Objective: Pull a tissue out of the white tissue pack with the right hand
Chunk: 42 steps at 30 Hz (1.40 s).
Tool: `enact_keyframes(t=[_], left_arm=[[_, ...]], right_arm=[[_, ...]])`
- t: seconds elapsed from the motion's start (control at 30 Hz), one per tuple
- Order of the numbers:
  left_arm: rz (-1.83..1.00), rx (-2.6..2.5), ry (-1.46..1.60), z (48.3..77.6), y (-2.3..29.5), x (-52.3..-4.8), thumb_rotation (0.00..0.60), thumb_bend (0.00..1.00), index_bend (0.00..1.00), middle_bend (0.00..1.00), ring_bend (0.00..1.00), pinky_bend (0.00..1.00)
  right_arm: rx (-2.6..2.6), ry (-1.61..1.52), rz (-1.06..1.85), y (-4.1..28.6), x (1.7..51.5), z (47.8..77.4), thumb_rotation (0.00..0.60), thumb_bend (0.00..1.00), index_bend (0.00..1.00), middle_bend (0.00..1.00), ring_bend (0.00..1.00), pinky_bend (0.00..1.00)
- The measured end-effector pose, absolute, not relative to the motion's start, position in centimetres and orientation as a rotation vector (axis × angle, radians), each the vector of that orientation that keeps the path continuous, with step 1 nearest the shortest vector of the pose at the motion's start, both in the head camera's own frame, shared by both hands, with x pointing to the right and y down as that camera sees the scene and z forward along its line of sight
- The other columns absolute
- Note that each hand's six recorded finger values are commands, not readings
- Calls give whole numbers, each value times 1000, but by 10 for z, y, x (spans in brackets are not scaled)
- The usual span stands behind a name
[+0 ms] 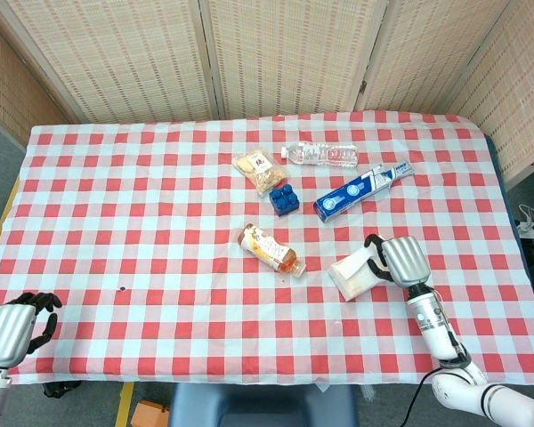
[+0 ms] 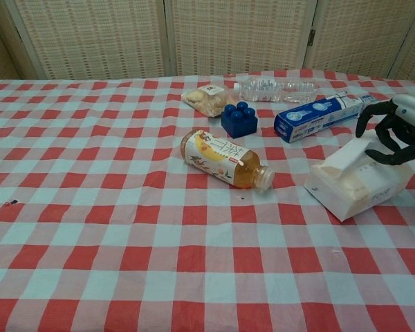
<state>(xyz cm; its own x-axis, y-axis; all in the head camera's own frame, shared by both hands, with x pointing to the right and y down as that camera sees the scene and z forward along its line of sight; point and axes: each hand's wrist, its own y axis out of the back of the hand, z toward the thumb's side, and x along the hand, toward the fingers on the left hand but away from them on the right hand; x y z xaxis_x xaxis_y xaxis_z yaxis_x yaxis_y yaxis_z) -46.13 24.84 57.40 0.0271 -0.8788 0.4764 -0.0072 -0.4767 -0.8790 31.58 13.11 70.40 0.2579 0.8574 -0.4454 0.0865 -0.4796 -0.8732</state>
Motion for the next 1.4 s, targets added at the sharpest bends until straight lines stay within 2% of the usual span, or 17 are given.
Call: enact_keyframes(t=[0.17, 0.27, 0.63, 0.83, 1.0, 1.17, 1.33, 1.4], left_arm=[[-1539, -1588, 924, 574, 248, -462, 600, 524, 484, 510, 416, 609], [-1539, -1590, 923, 575, 248, -461, 600, 523, 484, 510, 416, 609], [-1546, -1591, 919, 576, 249, -462, 600, 524, 484, 510, 416, 609], [-1545, -1594, 916, 576, 249, -460, 600, 525, 484, 509, 416, 609], [-1544, -1594, 910, 577, 250, -459, 600, 524, 484, 509, 416, 609], [-1547, -1596, 902, 578, 250, -458, 600, 524, 484, 509, 416, 609], [-1552, -1599, 897, 579, 251, -458, 600, 523, 484, 509, 416, 609], [-1556, -1598, 895, 580, 251, -458, 600, 524, 484, 509, 416, 609]], right_arm=[[-1759, -897, 1275, 130, 319, 698, 600, 622, 716, 757, 813, 855], [-1743, -926, 1264, 128, 324, 691, 600, 691, 753, 757, 812, 855], [-1697, -1027, 1204, 120, 336, 662, 600, 704, 762, 758, 812, 855], [-1628, -1125, 1126, 114, 349, 620, 600, 714, 764, 758, 812, 855], [-1536, -1157, 1155, 131, 378, 588, 600, 720, 765, 758, 812, 855], [-1496, -1122, 1280, 162, 404, 590, 600, 728, 765, 757, 812, 855], [-1486, -1129, 1357, 169, 422, 597, 600, 732, 760, 758, 809, 855], [-1481, -1144, 1375, 169, 427, 597, 600, 722, 698, 757, 805, 855]])
